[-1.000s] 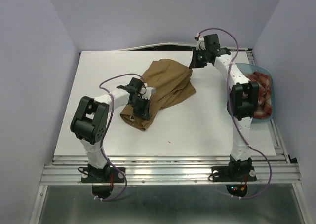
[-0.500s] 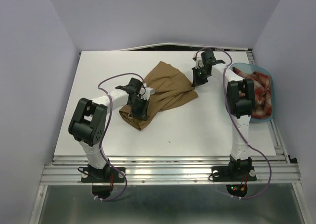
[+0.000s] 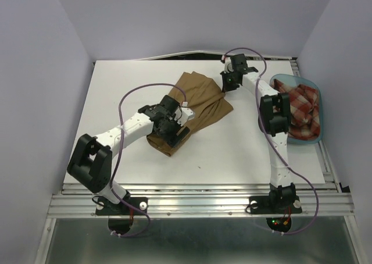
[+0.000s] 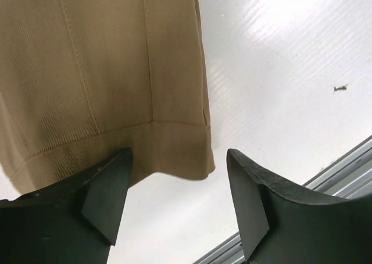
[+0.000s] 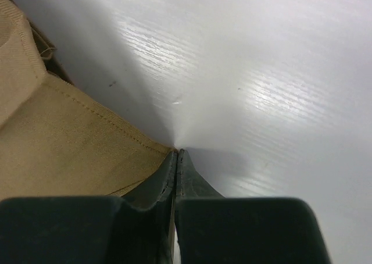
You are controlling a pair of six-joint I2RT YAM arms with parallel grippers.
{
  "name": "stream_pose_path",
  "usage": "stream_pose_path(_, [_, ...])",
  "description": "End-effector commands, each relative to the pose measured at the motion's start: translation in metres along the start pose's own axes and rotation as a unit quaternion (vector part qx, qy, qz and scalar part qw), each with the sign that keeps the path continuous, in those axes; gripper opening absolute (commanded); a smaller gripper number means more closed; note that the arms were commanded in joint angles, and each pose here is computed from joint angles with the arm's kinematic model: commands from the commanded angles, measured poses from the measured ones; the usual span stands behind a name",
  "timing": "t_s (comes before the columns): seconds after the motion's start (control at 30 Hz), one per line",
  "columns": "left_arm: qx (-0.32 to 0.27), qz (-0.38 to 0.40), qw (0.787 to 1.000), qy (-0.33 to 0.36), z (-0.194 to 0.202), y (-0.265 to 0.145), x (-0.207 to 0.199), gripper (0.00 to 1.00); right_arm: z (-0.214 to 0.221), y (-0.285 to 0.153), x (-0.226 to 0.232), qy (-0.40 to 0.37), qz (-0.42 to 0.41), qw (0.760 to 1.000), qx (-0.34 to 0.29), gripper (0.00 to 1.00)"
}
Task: Fold and stack the skirts
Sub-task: Fold the skirt
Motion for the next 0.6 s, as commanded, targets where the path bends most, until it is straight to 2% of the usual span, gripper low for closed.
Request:
stream_pose_path(0.0, [-0.02, -0.043, 0.997, 0.065, -0.003, -0.032, 0.008, 0.86, -0.022, 0.004, 0.003, -0.042, 0.0, 0.998, -0.047, 0.01])
stream_pose_path(0.03, [-0.029, -0.047, 0.995, 0.079, -0.006, -0.037, 0.01, 0.92, -0.028, 0.002, 0.004, -0.054, -0.001, 0.997, -0.057, 0.01])
stream_pose_path(0.1, [-0.051, -0.055, 0.991, 0.109, -0.013, -0.049, 0.011, 0.99, -0.047, -0.006, 0.005, -0.07, -0.001, 0.993, -0.097, 0.01])
stream_pose_path(0.17, [-0.072, -0.082, 0.982, 0.152, -0.016, -0.061, 0.018, 0.99, -0.061, -0.011, 0.006, -0.089, -0.002, 0.988, -0.124, 0.02])
stream_pose_path(0.27, [-0.1, -0.128, 0.966, 0.2, -0.018, -0.07, 0.027, 0.99, -0.087, -0.02, 0.017, -0.114, -0.015, 0.979, -0.17, 0.16])
stream_pose_path(0.3, [-0.099, -0.137, 0.958, 0.232, -0.014, -0.068, 0.029, 0.98, -0.099, -0.027, 0.025, -0.124, -0.016, 0.974, -0.189, 0.3])
stream_pose_path(0.37, [-0.14, -0.167, 0.942, 0.256, -0.018, -0.08, 0.031, 0.96, -0.11, -0.036, 0.034, -0.136, -0.018, 0.968, -0.211, 0.42])
stream_pose_path(0.4, [-0.152, -0.172, 0.937, 0.264, -0.021, -0.084, 0.031, 0.94, -0.114, -0.042, 0.034, -0.136, -0.015, 0.966, -0.219, 0.5])
stream_pose_path(0.43, [-0.167, -0.167, 0.934, 0.269, -0.025, -0.088, 0.029, 0.88, -0.116, -0.047, 0.035, -0.133, -0.013, 0.966, -0.221, 0.65])
stream_pose_path(0.5, [-0.183, -0.157, 0.935, 0.26, -0.037, -0.095, 0.027, 0.77, -0.125, -0.071, 0.046, -0.119, -0.017, 0.963, -0.24, 0.75])
stream_pose_path(0.53, [-0.18, -0.134, 0.942, 0.248, -0.04, -0.087, 0.025, 0.65, -0.125, -0.079, 0.05, -0.114, -0.029, 0.963, -0.242, 0.78])
stream_pose_path(0.57, [-0.182, -0.129, 0.944, 0.242, -0.044, -0.087, 0.025, 0.6, -0.124, -0.097, 0.055, -0.097, -0.04, 0.963, -0.249, 0.78])
Point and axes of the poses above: each gripper's point midway between its finger pads, its own y axis out along the fingers, its own x axis along the line the jaws close on, z = x × y, the point moved 6 cm from there along -y, back along the fingers, and after that the axes turned 5 degrees about y, right-handed, at the moved point
